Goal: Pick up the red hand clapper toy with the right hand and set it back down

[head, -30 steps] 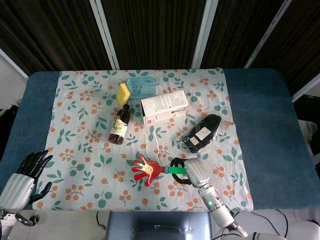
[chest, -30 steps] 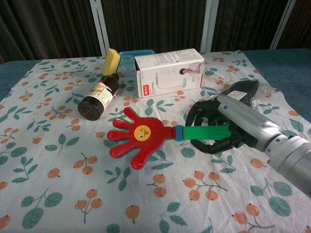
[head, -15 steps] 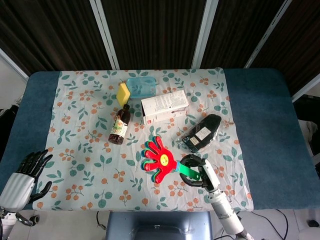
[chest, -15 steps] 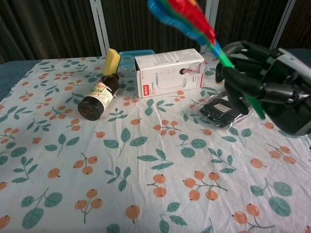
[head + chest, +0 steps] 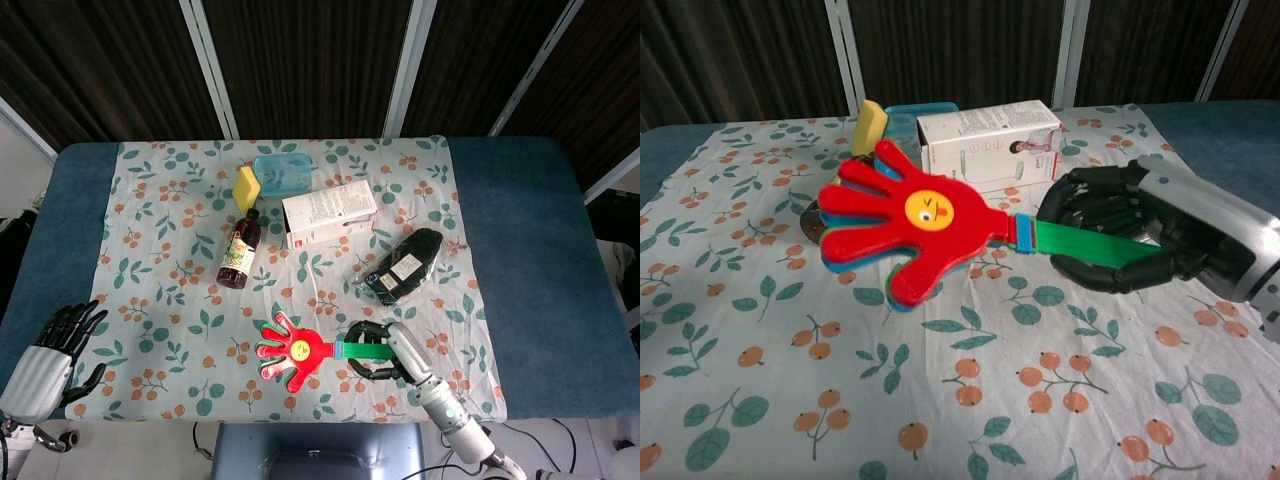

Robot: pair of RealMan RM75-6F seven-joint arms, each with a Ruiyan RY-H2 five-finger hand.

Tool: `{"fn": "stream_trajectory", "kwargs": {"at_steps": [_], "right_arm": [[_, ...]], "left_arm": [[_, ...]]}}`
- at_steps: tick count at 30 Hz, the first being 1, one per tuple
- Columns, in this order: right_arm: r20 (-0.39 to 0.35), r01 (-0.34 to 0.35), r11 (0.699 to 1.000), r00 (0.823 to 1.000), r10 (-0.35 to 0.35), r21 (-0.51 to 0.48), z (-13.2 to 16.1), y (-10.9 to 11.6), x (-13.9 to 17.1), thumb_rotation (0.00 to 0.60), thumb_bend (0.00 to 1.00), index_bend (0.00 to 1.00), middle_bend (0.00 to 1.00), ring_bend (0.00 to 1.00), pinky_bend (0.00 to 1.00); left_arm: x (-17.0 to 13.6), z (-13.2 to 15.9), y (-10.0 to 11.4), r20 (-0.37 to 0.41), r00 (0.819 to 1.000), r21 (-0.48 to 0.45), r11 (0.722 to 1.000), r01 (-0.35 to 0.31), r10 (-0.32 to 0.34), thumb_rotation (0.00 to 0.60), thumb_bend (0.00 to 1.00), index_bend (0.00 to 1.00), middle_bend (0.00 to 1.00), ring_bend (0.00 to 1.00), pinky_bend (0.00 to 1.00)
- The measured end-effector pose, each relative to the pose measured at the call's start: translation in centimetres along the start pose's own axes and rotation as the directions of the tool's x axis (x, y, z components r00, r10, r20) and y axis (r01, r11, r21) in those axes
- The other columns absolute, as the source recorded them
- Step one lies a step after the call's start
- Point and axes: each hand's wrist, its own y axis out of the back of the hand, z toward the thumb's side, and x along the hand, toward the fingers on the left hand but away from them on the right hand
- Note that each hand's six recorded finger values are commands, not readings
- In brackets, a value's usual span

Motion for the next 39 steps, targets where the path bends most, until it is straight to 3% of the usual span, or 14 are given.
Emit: {"fn": "stream_trajectory", "kwargs": {"at_steps": [4,9,12,16,18,21,23,26,28,30,33,36,37,39], "right_arm": [[0.062,-0.067,0.979,0.996,0.056,0.191,-0.3,-0.8,-0.1,0.600,0.48,0.89,0.68,0.78,0.95],[0.025,-0.060,0.973,0.998,0.056,0.221,1.0,-0.7,0.0,0.600,0.48,0.89,0.68,0.78,0.95],[-0.025,-0.032,0.991,0.999,0.036,0.133,2.0,-0.1,0.3,0.600,0.48,0.88,0.68,0.77,0.95],[-0.099,-0.008,0.989,0.995,-0.007,-0.148,3.3,1.3,0.9,0.600,0.48,0.88,0.68,0.77,0.95],[-0.128,-0.011,0.952,0.991,-0.029,-0.307,3.7,2.0,1.3,0.600,0.48,0.88,0.68,0.77,0.95],[-0.167,-0.042,0.837,0.984,-0.060,-0.546,4.2,3.1,1.8,0.600,0.48,0.88,0.68,0.77,0.95],[-0.183,-0.073,0.733,0.980,-0.072,-0.676,4.2,3.7,2.0,0.600,0.48,0.87,0.68,0.76,0.95],[-0.183,-0.094,0.647,0.980,-0.072,-0.757,4.0,3.8,1.9,0.600,0.48,0.87,0.68,0.76,0.95],[-0.181,-0.100,0.616,0.981,-0.071,-0.782,3.7,3.7,1.7,0.600,0.48,0.87,0.68,0.76,0.95],[-0.175,-0.098,0.621,0.982,-0.064,-0.778,3.4,3.5,1.4,0.600,0.48,0.87,0.68,0.76,0.95],[-0.142,-0.079,0.687,0.989,-0.037,-0.723,2.4,3.0,0.7,0.600,0.48,0.88,0.68,0.76,0.93],[-0.079,-0.050,0.804,0.997,0.005,-0.592,1.0,2.2,-0.2,0.600,0.48,0.88,0.68,0.76,0.93],[-0.051,-0.042,0.857,0.999,0.018,-0.514,0.5,1.9,-0.5,0.600,0.48,0.88,0.68,0.76,0.93],[-0.012,-0.035,0.926,0.999,0.033,-0.376,-0.3,1.5,-1.0,0.600,0.48,0.88,0.68,0.76,0.93]], "left_arm": [[0.0,0.0,0.0,-0.001,1.000,-0.001,1.000,0.001,-0.001,0.600,0.38,0.00,0.00,0.00,0.08],[0.0,-0.1,-0.1,-0.004,1.000,0.001,1.000,0.005,-0.005,0.600,0.38,0.00,0.00,0.00,0.08],[0.0,0.0,-0.2,-0.003,1.000,0.003,1.000,0.006,-0.006,0.600,0.38,0.00,0.00,0.00,0.08],[0.1,0.0,-0.2,-0.007,1.000,0.005,1.000,0.004,-0.004,0.600,0.38,0.00,0.00,0.00,0.08],[0.1,-0.1,-0.2,-0.012,1.000,0.008,1.000,0.006,-0.006,0.600,0.38,0.00,0.00,0.00,0.08],[0.3,-0.2,-0.4,-0.016,1.000,0.011,1.000,0.011,-0.011,0.600,0.38,0.00,0.00,0.00,0.08],[0.3,-0.1,-0.4,-0.016,1.000,0.013,1.000,0.013,-0.012,0.600,0.38,0.00,0.00,0.00,0.08],[0.4,-0.2,-0.5,-0.018,1.000,0.014,1.000,0.015,-0.015,0.600,0.38,0.00,0.00,0.00,0.08],[0.5,-0.2,-0.6,-0.021,1.000,0.014,1.000,0.018,-0.018,0.600,0.38,0.00,0.00,0.00,0.08],[0.6,-0.3,-0.6,-0.024,1.000,0.012,1.000,0.020,-0.020,0.600,0.38,0.00,0.00,0.00,0.08],[0.7,-0.4,-0.6,-0.029,0.999,0.011,1.000,0.022,-0.021,0.600,0.38,0.00,0.00,0.00,0.08],[0.7,-0.4,-0.6,-0.026,0.999,0.009,1.000,0.021,-0.020,0.600,0.38,0.00,0.00,0.00,0.08],[0.7,-0.4,-0.5,-0.026,0.999,0.009,1.000,0.020,-0.020,0.600,0.38,0.00,0.00,0.00,0.08],[0.6,-0.5,-0.5,-0.026,0.999,0.008,1.000,0.018,-0.018,0.600,0.38,0.00,0.00,0.00,0.08]]}}
